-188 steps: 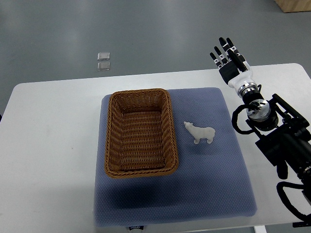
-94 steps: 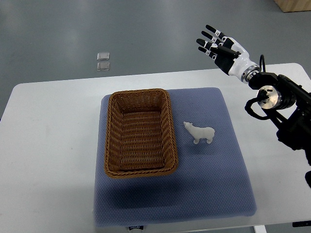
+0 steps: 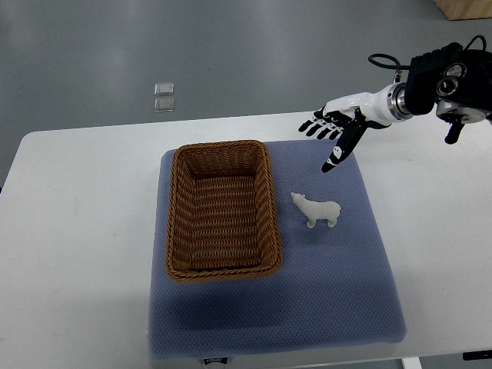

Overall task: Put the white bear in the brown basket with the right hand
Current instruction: 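Move the right hand over the white polar bear figurine, then close the right hand fingers around the white polar bear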

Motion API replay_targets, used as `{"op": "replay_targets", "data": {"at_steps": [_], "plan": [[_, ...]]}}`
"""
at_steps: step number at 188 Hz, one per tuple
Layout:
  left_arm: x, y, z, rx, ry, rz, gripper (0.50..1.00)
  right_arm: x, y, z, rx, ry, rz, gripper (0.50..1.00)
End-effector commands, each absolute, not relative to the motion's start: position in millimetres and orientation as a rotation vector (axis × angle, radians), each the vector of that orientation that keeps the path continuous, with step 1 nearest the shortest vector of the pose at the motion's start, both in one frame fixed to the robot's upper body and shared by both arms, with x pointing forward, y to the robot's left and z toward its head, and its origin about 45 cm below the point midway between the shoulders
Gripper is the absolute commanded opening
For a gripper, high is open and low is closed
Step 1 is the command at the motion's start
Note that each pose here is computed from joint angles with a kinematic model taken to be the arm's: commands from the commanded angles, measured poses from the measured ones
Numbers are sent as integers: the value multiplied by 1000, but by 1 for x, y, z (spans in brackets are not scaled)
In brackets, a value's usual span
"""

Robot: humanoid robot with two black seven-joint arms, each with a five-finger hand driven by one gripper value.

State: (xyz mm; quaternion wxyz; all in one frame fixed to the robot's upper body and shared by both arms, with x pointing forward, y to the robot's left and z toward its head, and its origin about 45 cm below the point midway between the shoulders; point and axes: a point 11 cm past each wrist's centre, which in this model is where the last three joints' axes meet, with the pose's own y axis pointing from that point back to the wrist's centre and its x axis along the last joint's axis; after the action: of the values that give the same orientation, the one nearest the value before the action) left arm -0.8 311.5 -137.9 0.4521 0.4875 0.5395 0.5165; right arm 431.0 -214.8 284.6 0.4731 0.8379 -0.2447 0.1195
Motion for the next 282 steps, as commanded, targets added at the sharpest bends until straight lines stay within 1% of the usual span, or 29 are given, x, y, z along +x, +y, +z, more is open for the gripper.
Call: {"op": "replay_targets", "data": {"at_steps": [1, 49, 104, 174, 201, 213, 220, 233, 250, 252, 255, 256, 257, 258, 259, 260, 261, 262, 263, 264, 265, 266, 267, 272, 273, 274, 275, 279, 282], "plan": [[0, 312, -138, 1205, 1332, 1278, 1000, 422, -204, 280, 2084, -573, 233, 930], [0, 312, -138, 1204, 1333, 1279, 1000, 417, -204, 258, 2077, -665, 188, 928], [-1, 315, -138, 1211, 1330, 1284, 1000, 405, -216, 219, 2020, -688, 182, 919], [-2, 316, -138, 1214, 1330, 1286, 1000, 391, -211, 190, 2008, -699, 164, 901], [-1, 316, -138, 1214, 1330, 1288, 1000, 388, -210, 184, 2005, -692, 165, 832], [-2, 316, -138, 1213, 1332, 1289, 1000, 387, -211, 183, 2002, -690, 166, 817], [-2, 316, -138, 1213, 1329, 1289, 1000, 387, -210, 183, 2003, -686, 174, 793], [-2, 316, -138, 1213, 1332, 1289, 1000, 387, -209, 182, 2003, -680, 177, 787], [-1, 316, -138, 1213, 1330, 1289, 1000, 383, -211, 176, 1999, -668, 177, 719], [-1, 316, -138, 1212, 1330, 1289, 1000, 383, -211, 176, 1999, -668, 177, 719], [-2, 316, -138, 1213, 1332, 1289, 1000, 383, -211, 176, 1997, -664, 181, 693], [-2, 316, -138, 1213, 1332, 1289, 1000, 383, -211, 176, 1997, -664, 181, 693], [-2, 316, -138, 1213, 1332, 1289, 1000, 383, -211, 176, 1996, -661, 184, 672], [-2, 316, -138, 1213, 1332, 1289, 1000, 383, -211, 176, 1996, -661, 184, 672], [-2, 316, -138, 1213, 1332, 1289, 1000, 382, -211, 175, 1996, -658, 183, 652], [-2, 316, -138, 1213, 1332, 1289, 1000, 382, -211, 175, 1996, -658, 183, 652], [-2, 316, -138, 1213, 1332, 1289, 1000, 382, -211, 175, 1994, -656, 185, 631], [-2, 316, -138, 1213, 1332, 1289, 1000, 382, -211, 175, 1994, -656, 185, 631], [-1, 316, -138, 1214, 1330, 1291, 1000, 382, -212, 174, 1993, -655, 186, 615], [-1, 316, -138, 1214, 1330, 1291, 1000, 382, -212, 174, 1993, -655, 186, 615], [-1, 316, -138, 1213, 1330, 1289, 1000, 381, -212, 173, 1991, -653, 188, 599], [-1, 316, -138, 1212, 1330, 1289, 1000, 381, -212, 173, 1991, -653, 188, 599], [-2, 316, -138, 1213, 1332, 1289, 1000, 381, -212, 173, 1992, -651, 186, 582], [-2, 316, -138, 1213, 1332, 1289, 1000, 381, -212, 172, 1989, -648, 190, 554], [-1, 316, -138, 1213, 1330, 1289, 1000, 381, -212, 172, 1989, -648, 192, 539], [-1, 316, -138, 1212, 1330, 1289, 1000, 381, -212, 172, 1989, -648, 192, 539], [-2, 316, -138, 1213, 1332, 1289, 1000, 380, -213, 172, 1988, -646, 192, 523], [-1, 316, -138, 1212, 1330, 1289, 1000, 380, -213, 172, 1985, -644, 198, 500], [-2, 316, -138, 1213, 1332, 1289, 1000, 380, -213, 172, 1985, -644, 200, 500]]}}
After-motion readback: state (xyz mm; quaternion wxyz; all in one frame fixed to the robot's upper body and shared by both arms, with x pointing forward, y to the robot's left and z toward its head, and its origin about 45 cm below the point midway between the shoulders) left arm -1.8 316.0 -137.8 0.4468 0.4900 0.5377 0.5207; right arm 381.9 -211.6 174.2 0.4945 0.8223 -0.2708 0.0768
